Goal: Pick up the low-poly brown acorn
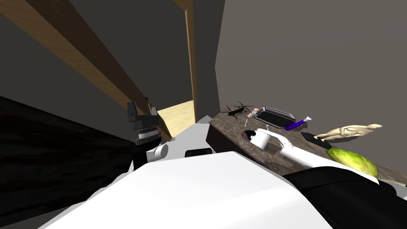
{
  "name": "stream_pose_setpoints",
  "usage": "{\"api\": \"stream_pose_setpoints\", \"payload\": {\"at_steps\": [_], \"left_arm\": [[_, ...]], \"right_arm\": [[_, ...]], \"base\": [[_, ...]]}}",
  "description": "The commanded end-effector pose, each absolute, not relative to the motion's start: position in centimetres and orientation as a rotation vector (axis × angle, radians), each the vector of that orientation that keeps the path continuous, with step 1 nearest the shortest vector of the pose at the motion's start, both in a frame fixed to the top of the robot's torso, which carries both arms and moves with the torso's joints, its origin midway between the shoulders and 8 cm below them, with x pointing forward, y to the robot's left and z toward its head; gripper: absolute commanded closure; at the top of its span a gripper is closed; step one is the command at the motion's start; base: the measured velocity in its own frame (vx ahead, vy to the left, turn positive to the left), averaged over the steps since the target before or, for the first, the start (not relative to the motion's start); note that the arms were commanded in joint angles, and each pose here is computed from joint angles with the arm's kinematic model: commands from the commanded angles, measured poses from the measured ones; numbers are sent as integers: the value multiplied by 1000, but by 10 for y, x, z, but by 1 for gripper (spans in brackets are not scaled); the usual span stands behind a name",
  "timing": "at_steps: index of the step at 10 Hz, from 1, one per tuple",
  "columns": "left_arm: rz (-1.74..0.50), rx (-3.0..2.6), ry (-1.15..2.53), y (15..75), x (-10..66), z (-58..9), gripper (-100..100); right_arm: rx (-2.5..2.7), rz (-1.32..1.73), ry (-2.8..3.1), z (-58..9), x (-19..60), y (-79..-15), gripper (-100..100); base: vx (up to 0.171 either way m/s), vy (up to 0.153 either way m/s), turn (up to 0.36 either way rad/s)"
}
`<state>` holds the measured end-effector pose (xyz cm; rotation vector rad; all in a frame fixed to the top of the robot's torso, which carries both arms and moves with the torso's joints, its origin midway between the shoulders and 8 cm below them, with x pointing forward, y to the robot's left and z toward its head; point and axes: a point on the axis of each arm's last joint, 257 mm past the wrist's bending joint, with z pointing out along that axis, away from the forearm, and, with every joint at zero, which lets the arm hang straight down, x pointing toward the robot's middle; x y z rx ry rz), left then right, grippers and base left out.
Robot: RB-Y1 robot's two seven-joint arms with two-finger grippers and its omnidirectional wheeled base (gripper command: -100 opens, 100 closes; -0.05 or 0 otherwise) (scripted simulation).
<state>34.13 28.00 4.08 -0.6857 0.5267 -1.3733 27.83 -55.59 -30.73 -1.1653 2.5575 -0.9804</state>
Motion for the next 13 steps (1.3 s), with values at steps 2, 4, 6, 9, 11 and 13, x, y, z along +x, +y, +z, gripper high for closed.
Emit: {"api": "stream_pose_setpoints", "payload": {"at_steps": [2, 4, 6, 9, 11, 13], "left_arm": [[-1373, -686, 527, 280, 341, 41, 0], [-1373, -686, 527, 280, 341, 41, 0], [-1373, -686, 527, 280, 341, 41, 0], [-1373, -686, 527, 280, 341, 41, 0], [-1373, -686, 527, 280, 341, 41, 0], [-1374, -686, 527, 280, 341, 41, 0]], "right_arm": [[-1209, -982, 2551, -311, 278, -548, 100], [-1235, -980, 2528, -306, 286, -534, 100], [-1254, -978, 2507, -301, 292, -520, 100], [-1287, -980, 2483, -295, 298, -507, 100], [-1303, -981, 2465, -288, 303, -496, 100], [-1293, -983, 2465, -287, 304, -498, 0]], "base": [[25, -19, -35], [33, -23, -146], [36, -26, -132], [26, -21, -91], [42, -25, -143], [5, -3, 1]]}}
